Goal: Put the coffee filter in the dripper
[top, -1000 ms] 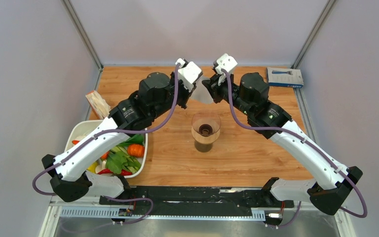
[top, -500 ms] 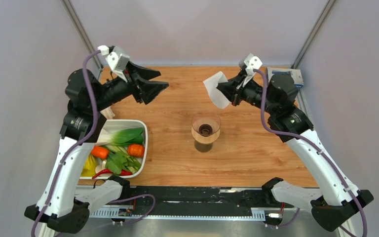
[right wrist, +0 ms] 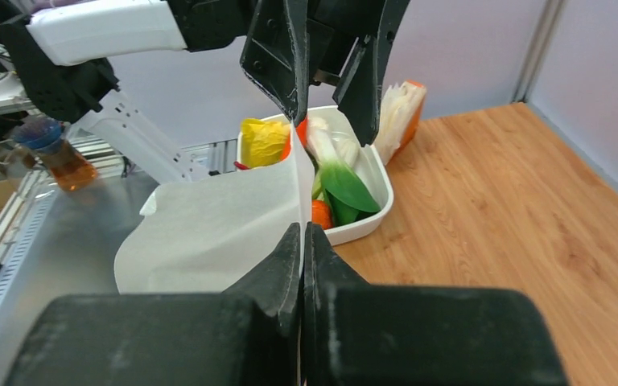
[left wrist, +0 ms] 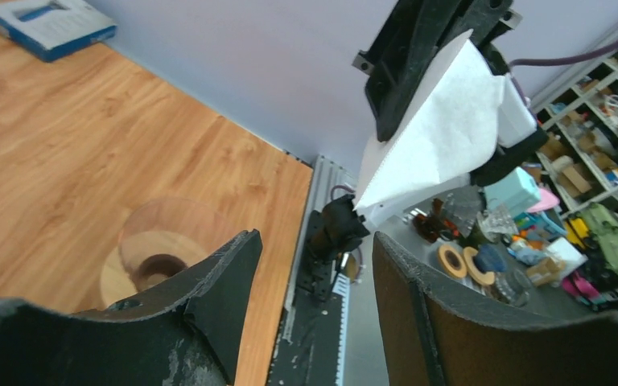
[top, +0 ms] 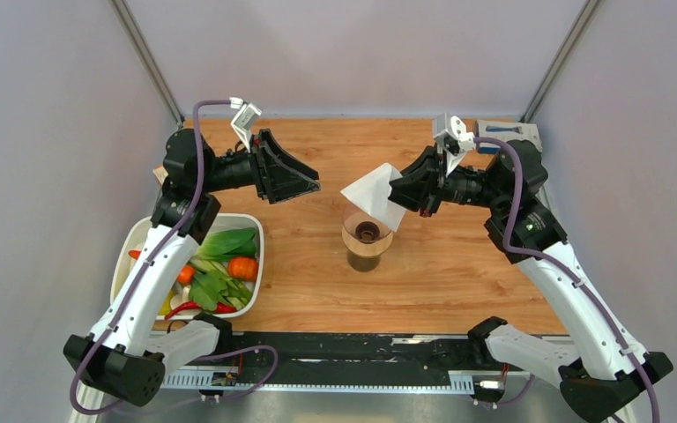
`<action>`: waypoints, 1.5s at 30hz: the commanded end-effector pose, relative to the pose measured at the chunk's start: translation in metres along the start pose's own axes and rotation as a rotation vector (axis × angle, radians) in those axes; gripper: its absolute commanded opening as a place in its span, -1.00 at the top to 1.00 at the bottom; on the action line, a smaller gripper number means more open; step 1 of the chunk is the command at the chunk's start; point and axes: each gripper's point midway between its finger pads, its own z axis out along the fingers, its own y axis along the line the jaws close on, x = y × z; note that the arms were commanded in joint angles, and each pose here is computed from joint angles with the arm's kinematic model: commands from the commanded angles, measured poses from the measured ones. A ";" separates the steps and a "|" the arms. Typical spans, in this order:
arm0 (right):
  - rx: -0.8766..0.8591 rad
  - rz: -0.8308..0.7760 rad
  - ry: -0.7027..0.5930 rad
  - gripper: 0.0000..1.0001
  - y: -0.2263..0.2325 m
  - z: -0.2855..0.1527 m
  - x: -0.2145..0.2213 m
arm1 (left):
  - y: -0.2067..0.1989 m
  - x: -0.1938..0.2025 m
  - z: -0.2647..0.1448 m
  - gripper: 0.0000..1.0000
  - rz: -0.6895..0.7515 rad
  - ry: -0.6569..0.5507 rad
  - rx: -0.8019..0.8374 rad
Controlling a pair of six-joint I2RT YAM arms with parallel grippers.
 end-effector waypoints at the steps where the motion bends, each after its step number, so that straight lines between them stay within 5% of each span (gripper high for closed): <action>1: -0.113 0.021 -0.023 1.00 0.022 -0.001 -0.009 | -0.044 -0.004 0.004 -0.24 0.059 -0.003 0.154; 15: -0.137 0.082 -0.034 1.00 0.026 0.001 -0.008 | -0.057 0.020 0.023 -0.06 0.075 0.039 0.233; 21: -0.143 0.087 -0.045 1.00 0.026 0.002 -0.010 | -0.057 0.025 0.028 0.21 0.078 0.047 0.238; 27: -0.145 0.099 -0.041 1.00 0.027 0.002 -0.007 | -0.057 0.026 0.029 0.69 0.079 0.050 0.244; 35: -0.149 0.114 -0.035 1.00 0.026 0.003 -0.005 | -0.058 0.025 0.030 0.65 0.078 0.044 0.249; 41: -0.140 0.110 -0.038 0.98 0.024 0.003 -0.005 | -0.060 0.026 0.029 0.99 0.064 0.052 0.258; 42: -0.134 0.101 -0.038 0.84 0.023 0.003 -0.005 | -0.061 0.027 0.029 0.99 0.045 0.054 0.257; 45: -0.092 0.045 -0.023 0.01 0.017 0.001 -0.002 | -0.064 0.029 0.028 1.00 0.001 0.073 0.268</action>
